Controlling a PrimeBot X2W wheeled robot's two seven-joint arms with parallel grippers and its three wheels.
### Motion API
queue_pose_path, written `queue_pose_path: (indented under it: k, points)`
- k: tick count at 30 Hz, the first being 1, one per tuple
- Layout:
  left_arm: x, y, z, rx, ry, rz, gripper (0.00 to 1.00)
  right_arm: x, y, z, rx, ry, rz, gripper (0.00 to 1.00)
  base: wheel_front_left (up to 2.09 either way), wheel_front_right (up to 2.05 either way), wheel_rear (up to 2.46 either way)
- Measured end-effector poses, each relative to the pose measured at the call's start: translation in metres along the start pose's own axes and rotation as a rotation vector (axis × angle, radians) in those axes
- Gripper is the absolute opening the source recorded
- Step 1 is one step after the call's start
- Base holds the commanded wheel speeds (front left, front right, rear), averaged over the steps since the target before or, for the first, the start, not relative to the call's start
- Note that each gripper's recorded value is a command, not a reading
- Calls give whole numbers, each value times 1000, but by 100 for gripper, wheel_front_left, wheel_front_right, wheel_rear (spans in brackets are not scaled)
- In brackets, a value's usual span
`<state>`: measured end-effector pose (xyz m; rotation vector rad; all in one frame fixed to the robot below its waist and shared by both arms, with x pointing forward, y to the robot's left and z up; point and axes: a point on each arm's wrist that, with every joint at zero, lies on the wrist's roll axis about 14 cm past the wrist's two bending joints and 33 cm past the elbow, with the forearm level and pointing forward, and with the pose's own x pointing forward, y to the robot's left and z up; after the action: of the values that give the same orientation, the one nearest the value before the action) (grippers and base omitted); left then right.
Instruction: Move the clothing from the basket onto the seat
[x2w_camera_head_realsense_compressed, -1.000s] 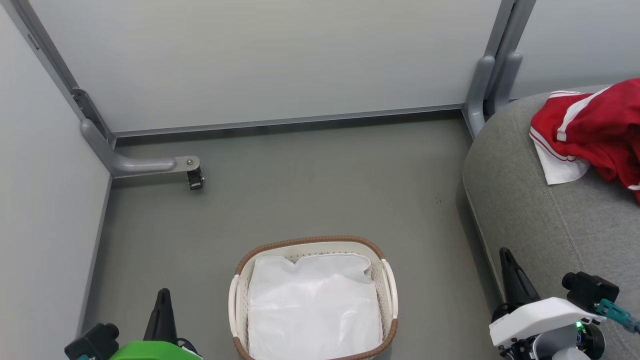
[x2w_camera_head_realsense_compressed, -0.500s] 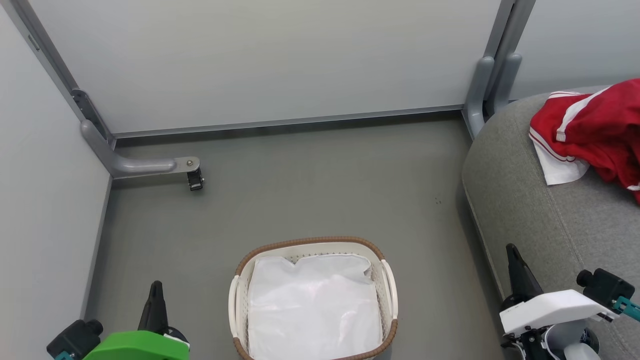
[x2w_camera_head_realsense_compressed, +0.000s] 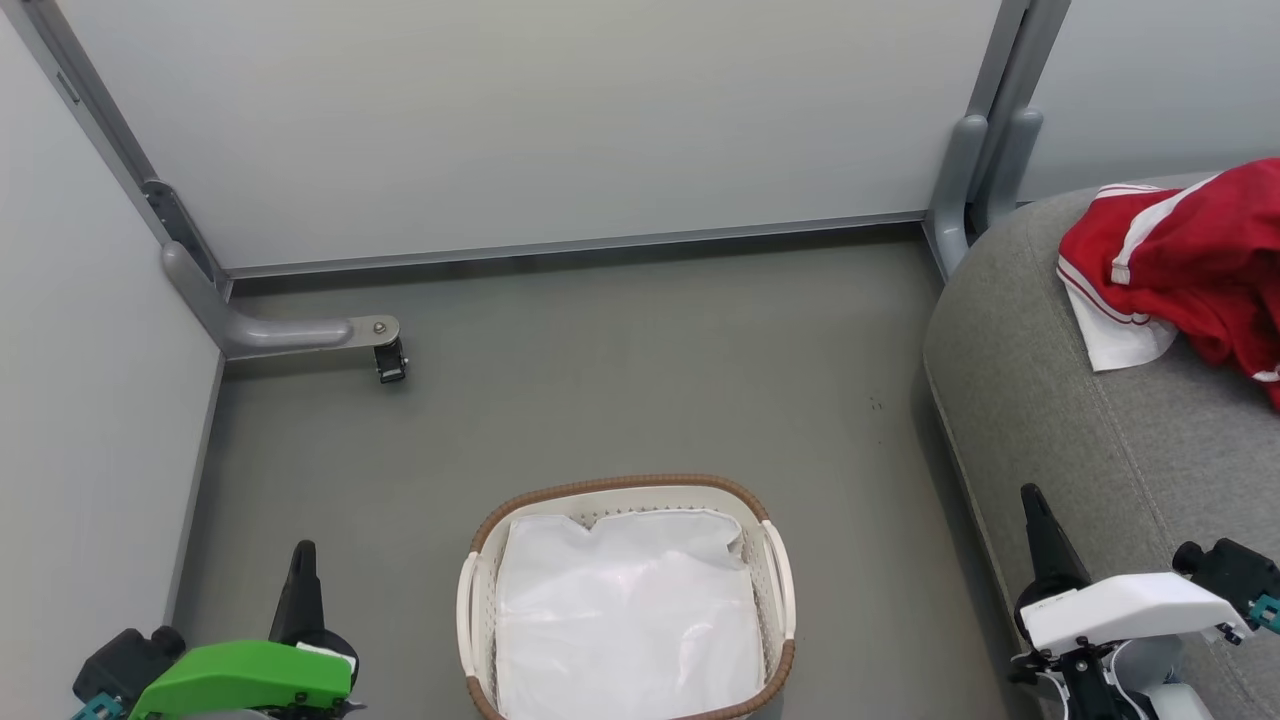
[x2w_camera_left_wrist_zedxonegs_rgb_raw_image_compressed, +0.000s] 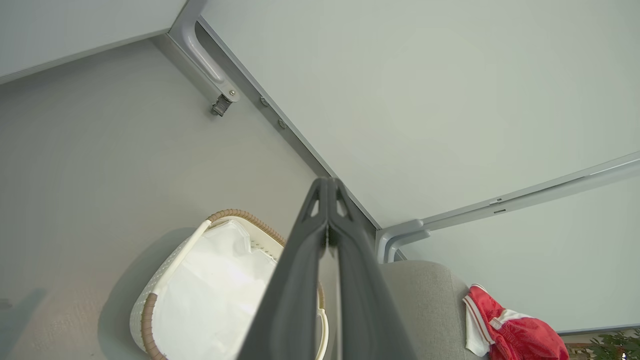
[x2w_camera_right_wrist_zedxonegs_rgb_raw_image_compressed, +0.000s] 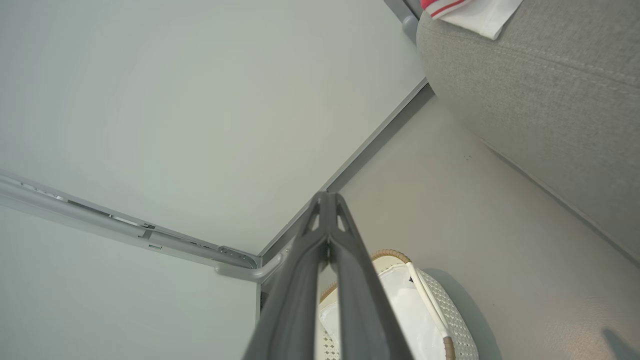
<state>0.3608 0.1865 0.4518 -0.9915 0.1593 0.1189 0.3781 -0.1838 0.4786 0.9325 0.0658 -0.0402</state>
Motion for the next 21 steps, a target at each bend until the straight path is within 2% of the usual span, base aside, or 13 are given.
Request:
queue_pose_path:
  k: [21]
  points:
    - [6, -10, 10, -200, -4, -36, 0, 3, 1, 8, 218, -4, 1, 0, 0, 0, 0]
